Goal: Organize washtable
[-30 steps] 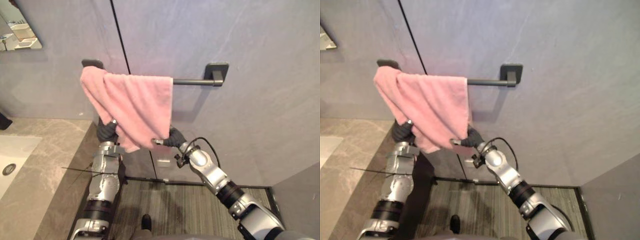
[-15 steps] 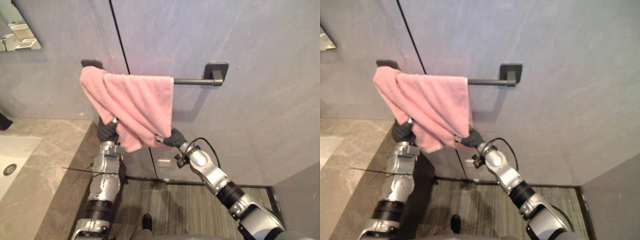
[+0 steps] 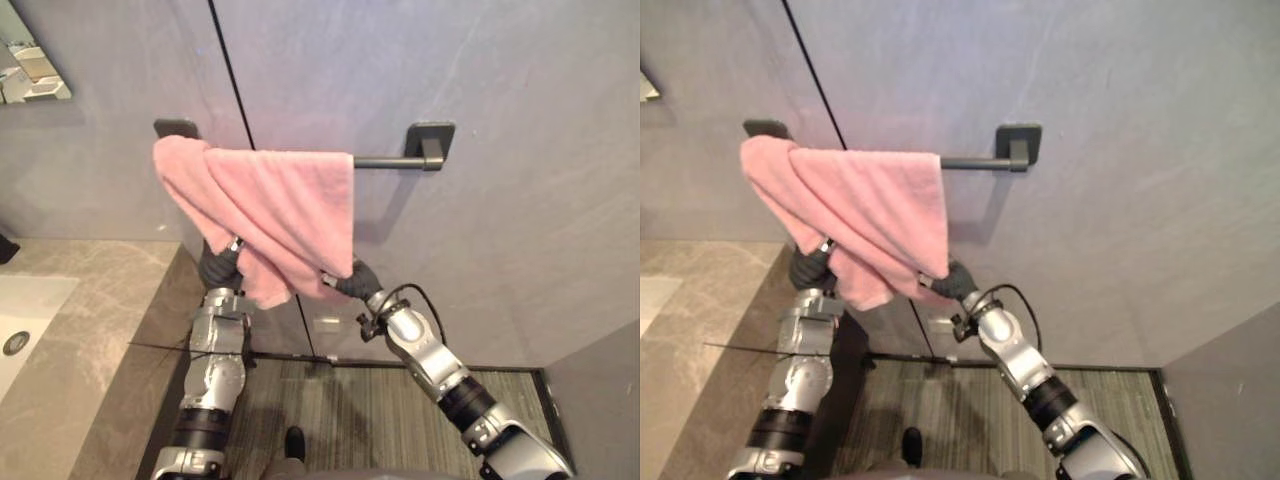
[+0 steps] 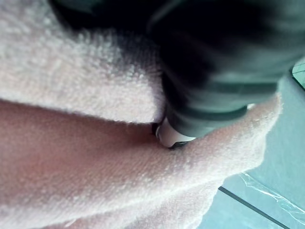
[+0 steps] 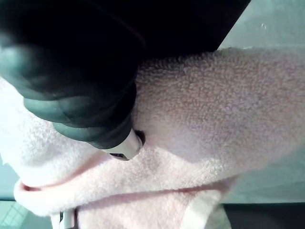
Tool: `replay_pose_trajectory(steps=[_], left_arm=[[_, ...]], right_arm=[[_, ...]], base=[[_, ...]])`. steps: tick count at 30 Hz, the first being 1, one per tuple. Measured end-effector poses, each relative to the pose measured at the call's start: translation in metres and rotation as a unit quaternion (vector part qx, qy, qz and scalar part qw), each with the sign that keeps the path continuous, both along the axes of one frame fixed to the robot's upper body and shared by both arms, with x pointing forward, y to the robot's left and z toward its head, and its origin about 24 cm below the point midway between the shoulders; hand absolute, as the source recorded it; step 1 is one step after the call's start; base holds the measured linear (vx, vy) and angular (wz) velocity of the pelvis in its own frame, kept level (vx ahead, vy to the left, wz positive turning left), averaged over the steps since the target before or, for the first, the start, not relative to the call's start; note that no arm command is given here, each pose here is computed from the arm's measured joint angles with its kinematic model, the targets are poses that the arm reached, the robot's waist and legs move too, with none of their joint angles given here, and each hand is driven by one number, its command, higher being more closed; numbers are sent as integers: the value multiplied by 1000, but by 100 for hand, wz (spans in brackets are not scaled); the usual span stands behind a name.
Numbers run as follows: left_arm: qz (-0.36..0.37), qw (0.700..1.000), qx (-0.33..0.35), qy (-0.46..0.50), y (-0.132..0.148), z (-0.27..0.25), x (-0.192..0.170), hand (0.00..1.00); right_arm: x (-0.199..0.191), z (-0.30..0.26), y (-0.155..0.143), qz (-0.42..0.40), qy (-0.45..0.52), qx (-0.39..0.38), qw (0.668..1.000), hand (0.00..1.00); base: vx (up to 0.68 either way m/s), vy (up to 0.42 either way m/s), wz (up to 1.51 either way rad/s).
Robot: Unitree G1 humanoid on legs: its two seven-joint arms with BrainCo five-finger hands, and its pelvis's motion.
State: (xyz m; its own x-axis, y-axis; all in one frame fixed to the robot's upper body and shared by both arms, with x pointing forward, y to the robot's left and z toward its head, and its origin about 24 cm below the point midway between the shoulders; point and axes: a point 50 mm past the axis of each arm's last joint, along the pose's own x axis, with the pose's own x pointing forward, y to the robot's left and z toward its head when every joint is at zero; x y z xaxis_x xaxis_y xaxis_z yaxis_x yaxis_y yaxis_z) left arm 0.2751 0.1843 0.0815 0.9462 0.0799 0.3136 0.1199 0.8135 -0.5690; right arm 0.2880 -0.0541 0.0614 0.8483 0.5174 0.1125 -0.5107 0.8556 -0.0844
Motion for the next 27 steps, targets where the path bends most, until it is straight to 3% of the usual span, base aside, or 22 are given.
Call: replay_pose_trajectory(steps=[15, 27], left_arm=[[25, 986, -52, -154, -12, 63, -30, 100], [18, 981, -62, -180, -17, 74, -40, 100]], right_arm=[[-4, 16, 11, 0, -30, 52, 998, 100], [-9, 14, 17, 2, -30, 71, 997, 100]], base=[[0, 0, 0], [0, 0, 2]])
